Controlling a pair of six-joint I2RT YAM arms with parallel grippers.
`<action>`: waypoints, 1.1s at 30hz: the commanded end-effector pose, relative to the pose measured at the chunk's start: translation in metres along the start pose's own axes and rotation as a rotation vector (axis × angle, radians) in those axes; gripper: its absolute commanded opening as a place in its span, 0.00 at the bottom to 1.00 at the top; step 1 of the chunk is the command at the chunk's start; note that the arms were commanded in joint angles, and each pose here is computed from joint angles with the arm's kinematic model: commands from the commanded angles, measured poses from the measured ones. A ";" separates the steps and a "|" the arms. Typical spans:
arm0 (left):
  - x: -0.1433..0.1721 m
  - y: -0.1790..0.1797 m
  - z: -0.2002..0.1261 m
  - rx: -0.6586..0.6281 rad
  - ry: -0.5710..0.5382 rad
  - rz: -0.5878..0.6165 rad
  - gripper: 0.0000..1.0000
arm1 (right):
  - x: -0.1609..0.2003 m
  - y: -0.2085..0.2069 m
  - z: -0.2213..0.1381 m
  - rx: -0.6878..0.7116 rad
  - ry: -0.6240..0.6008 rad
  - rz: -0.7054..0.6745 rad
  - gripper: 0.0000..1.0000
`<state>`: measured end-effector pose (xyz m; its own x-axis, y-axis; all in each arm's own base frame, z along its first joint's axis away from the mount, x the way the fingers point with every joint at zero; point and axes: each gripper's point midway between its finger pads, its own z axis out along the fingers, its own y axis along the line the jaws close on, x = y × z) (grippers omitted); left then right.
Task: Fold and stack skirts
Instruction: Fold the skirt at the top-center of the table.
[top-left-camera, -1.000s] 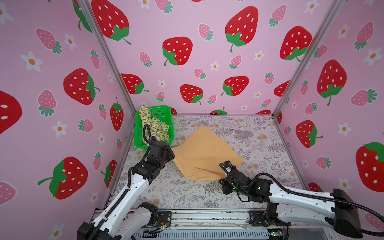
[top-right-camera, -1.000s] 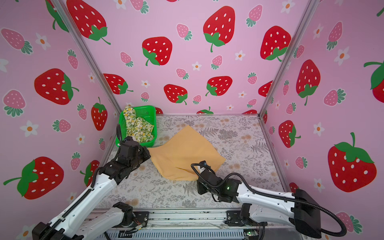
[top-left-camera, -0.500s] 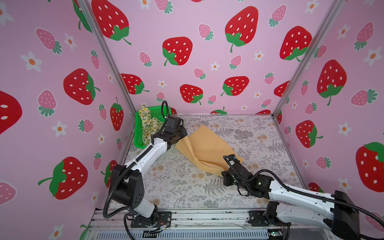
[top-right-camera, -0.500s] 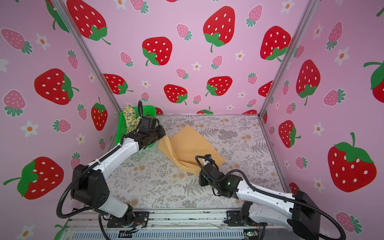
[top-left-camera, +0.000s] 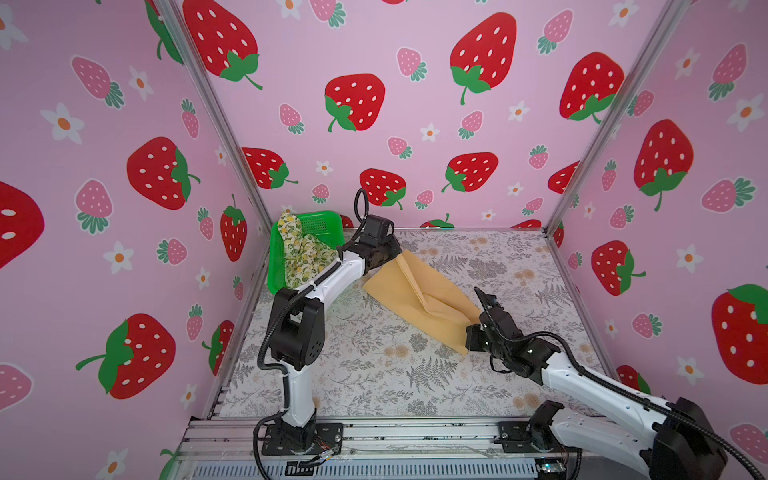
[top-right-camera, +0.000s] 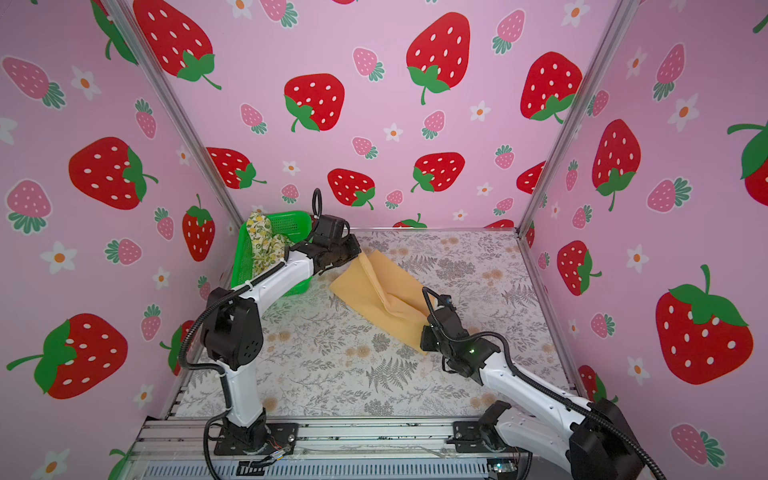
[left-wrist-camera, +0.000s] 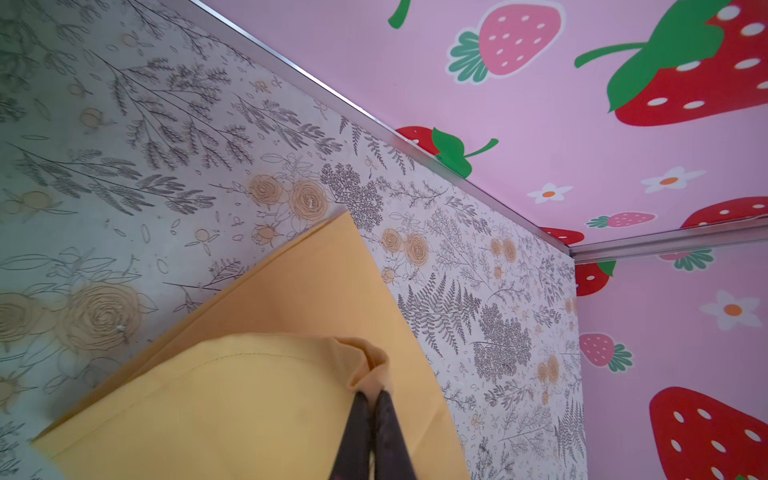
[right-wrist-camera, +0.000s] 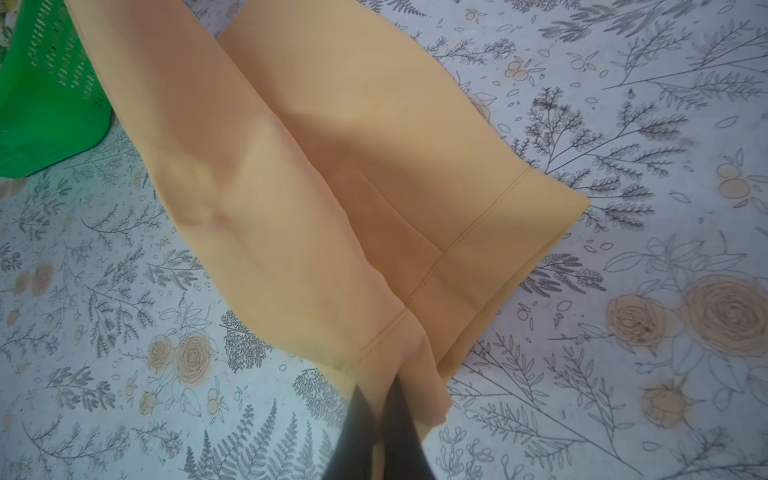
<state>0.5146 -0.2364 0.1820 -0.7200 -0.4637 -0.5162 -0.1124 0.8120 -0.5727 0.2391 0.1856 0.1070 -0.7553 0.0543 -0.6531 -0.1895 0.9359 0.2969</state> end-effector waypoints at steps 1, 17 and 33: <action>-0.010 -0.020 0.009 0.046 -0.017 -0.031 0.00 | -0.002 -0.005 0.007 -0.007 0.006 -0.004 0.05; -0.008 -0.014 0.075 0.008 0.016 -0.069 0.00 | -0.020 -0.039 0.038 0.004 0.036 0.079 0.07; -0.007 0.023 0.105 -0.102 0.000 -0.137 0.00 | -0.037 -0.055 0.056 -0.007 0.045 0.143 0.07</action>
<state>0.5801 -0.2610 0.0964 -0.7310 -0.5308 -0.4288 -0.2403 0.7885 -0.5662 0.2997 0.1492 0.0622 -0.8234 0.1610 -0.5441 -0.0644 0.9262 0.3716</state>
